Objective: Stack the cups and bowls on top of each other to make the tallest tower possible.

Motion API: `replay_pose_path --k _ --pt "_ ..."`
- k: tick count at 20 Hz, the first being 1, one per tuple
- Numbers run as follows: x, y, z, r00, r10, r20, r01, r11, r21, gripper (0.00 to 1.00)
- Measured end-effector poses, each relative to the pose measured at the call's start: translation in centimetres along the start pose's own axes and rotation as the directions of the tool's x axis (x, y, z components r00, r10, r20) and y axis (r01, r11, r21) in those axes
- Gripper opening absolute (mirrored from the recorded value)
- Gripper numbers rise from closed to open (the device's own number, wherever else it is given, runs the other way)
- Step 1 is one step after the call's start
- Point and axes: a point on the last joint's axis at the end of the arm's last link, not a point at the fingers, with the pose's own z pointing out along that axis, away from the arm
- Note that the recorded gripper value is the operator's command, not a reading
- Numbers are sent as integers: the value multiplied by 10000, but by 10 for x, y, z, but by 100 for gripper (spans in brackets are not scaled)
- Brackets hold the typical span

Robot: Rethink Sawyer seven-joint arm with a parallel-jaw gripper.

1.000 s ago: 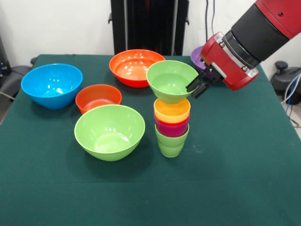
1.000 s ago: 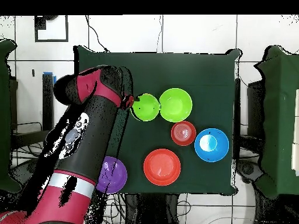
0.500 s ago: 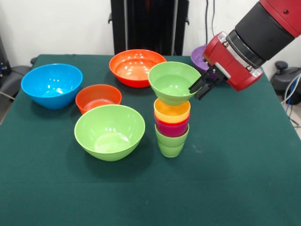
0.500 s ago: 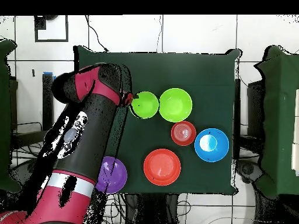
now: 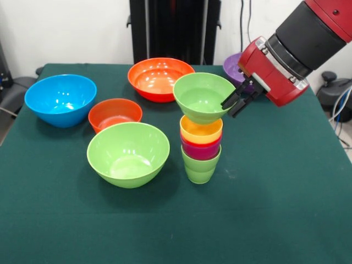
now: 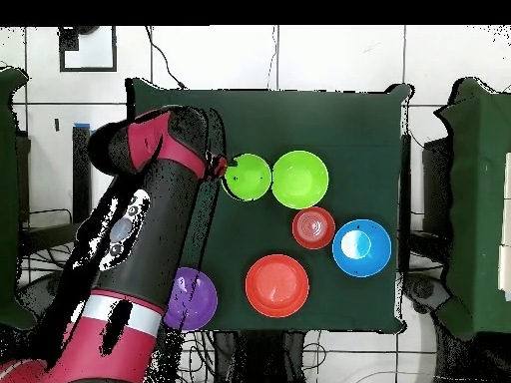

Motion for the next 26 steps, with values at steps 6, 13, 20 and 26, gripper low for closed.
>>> replay_pose_path --k 6,13,20,26 --pt "-9 0 -2 9999 79 86 -78 9999 -90 0" --pt "-12 -1 -3 9999 128 96 -127 9999 -112 0" --pt "-13 -2 -3 9999 137 96 -135 9998 -116 0" --pt "-13 -2 -3 9999 137 96 -135 9998 -116 0"
